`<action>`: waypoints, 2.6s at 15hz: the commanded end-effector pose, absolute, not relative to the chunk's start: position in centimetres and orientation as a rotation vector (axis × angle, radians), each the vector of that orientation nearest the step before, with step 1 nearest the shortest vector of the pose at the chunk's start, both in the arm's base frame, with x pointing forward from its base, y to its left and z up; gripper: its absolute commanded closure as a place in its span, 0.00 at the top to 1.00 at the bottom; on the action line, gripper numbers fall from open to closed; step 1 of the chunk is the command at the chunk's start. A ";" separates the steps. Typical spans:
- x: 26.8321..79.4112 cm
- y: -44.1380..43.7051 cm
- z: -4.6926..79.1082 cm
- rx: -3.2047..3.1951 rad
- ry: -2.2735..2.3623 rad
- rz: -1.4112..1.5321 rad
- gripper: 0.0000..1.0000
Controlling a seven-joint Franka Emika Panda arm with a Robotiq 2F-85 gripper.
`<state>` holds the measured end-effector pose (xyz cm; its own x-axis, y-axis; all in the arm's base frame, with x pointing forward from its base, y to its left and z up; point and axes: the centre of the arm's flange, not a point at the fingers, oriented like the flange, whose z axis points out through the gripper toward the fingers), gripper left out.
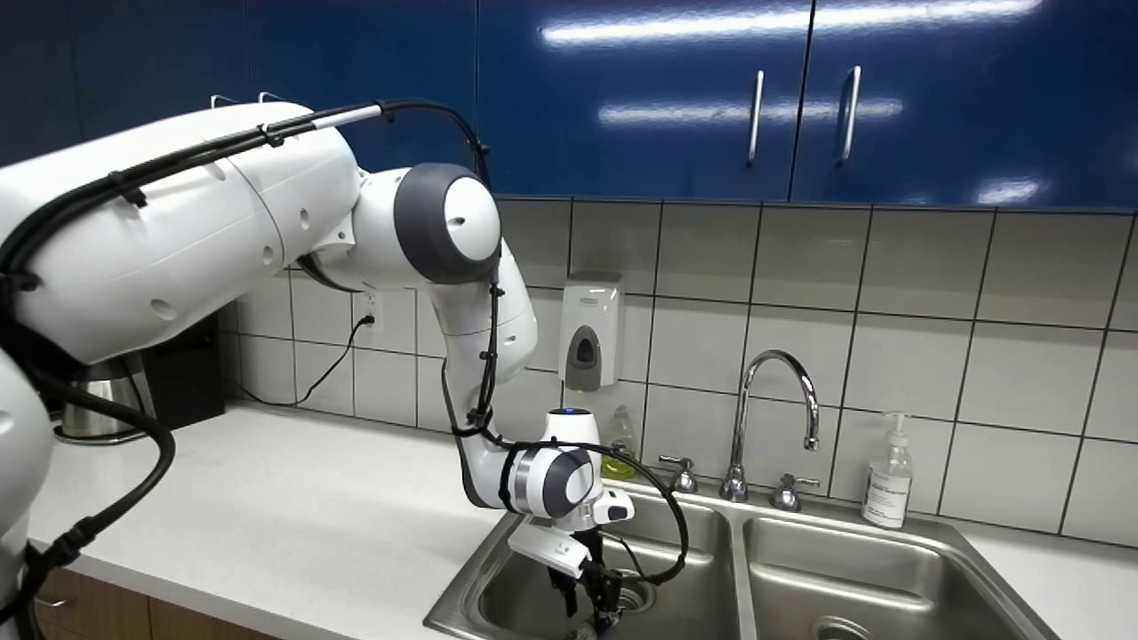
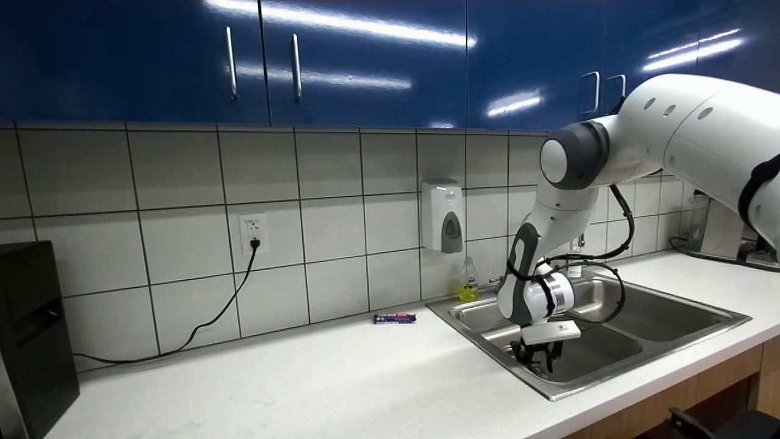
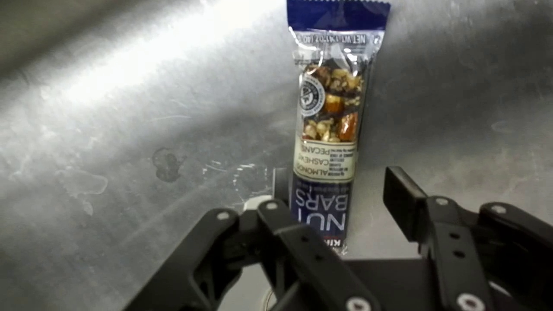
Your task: Put one sachet in the sink on the left.
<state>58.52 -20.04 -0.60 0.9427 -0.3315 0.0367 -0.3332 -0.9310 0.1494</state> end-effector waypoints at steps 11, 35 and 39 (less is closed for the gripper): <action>50.6 -16.9 18.1 2.857 -0.445 0.128 1.00; 44.0 -11.2 22.7 2.834 -0.084 0.181 1.00; 44.0 -11.2 22.7 2.834 -0.084 0.181 1.00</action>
<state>44.01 -11.16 22.68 0.9903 -0.0390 0.1332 -0.0768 -0.9533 0.2921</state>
